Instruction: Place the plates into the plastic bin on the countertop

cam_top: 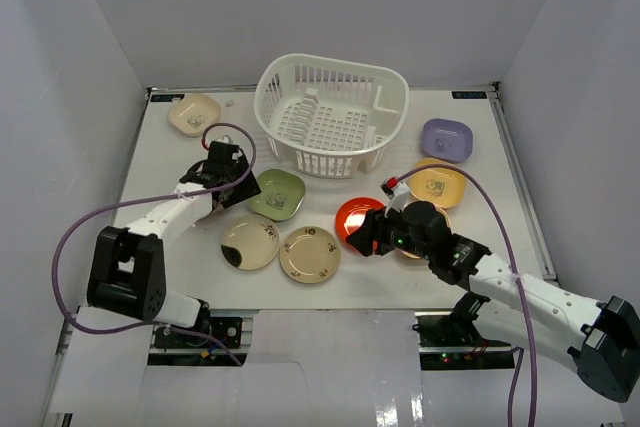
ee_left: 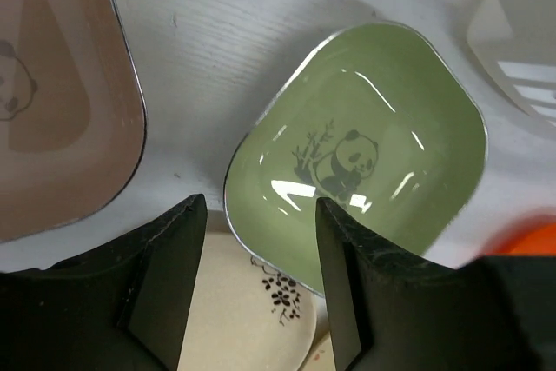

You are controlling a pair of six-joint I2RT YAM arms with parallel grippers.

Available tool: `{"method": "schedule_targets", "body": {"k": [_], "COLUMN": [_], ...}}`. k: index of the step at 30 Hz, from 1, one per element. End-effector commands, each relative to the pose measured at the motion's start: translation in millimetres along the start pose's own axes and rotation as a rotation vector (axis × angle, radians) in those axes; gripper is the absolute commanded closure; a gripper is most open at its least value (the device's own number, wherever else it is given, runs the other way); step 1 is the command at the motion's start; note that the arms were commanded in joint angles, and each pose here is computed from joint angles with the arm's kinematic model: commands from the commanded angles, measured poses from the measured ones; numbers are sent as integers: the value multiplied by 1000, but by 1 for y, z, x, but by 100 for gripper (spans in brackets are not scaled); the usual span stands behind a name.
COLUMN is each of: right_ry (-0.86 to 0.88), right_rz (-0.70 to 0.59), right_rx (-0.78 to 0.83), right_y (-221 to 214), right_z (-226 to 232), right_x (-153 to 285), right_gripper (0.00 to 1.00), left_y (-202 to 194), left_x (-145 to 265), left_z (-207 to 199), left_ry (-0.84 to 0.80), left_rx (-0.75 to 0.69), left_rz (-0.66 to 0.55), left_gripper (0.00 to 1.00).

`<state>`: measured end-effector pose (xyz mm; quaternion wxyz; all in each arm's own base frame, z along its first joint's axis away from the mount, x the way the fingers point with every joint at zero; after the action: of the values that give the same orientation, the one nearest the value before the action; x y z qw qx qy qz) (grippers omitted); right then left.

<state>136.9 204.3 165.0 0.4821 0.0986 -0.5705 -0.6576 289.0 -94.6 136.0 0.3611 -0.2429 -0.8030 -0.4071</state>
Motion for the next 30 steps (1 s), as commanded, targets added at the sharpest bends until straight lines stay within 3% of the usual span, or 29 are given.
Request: {"method": "schedule_targets", "body": {"k": [1,8,11,13,19,22,25,30], "right_ry": [-4,-29,-41,-61,-266,-376,-461,-631], "right_rz": [-64,-72,-72,-73,-24,-15,-42,-18], "right_rx": [31,48,45,41,7,-12,-20,-18], "right_y": [8,8,4,3,-6,-10,-6,-5], "right_z": [1,-2,-4,-6,-28,-38,-46,-61], "right_x": [1,5,7,9,19,24,30,40], "right_gripper": [41,42,43,43,40,31,28,36], "left_y": [20,22,15,14,18,20,21,10], "left_x": [-13,-33,-43,-45,-29,-9,16,58], "left_z": [-9,-10,-9,-11,-20,-22,-25,-26], "left_ry": [38,103,109,103,61,12,-48,-184], "left_rx": [-11,-64,-76,-82,-87,-79,-69,-59], "left_rz": [-78,-79,-36,-27,-64,-84,-102,-73], "left_gripper": [36,41,50,69,100,100,100,100]}}
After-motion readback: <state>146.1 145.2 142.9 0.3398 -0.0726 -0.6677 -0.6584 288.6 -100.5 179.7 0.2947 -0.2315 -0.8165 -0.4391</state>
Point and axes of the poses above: each gripper's point midway between its finger pads, its own x axis back along the fingers, its own z axis along the line the jaws close on, y = z × x, the point moved 7 cm from there along x, back along the fingers, and after that the axes turned 11 degrees about x, right-handed, at the moved point
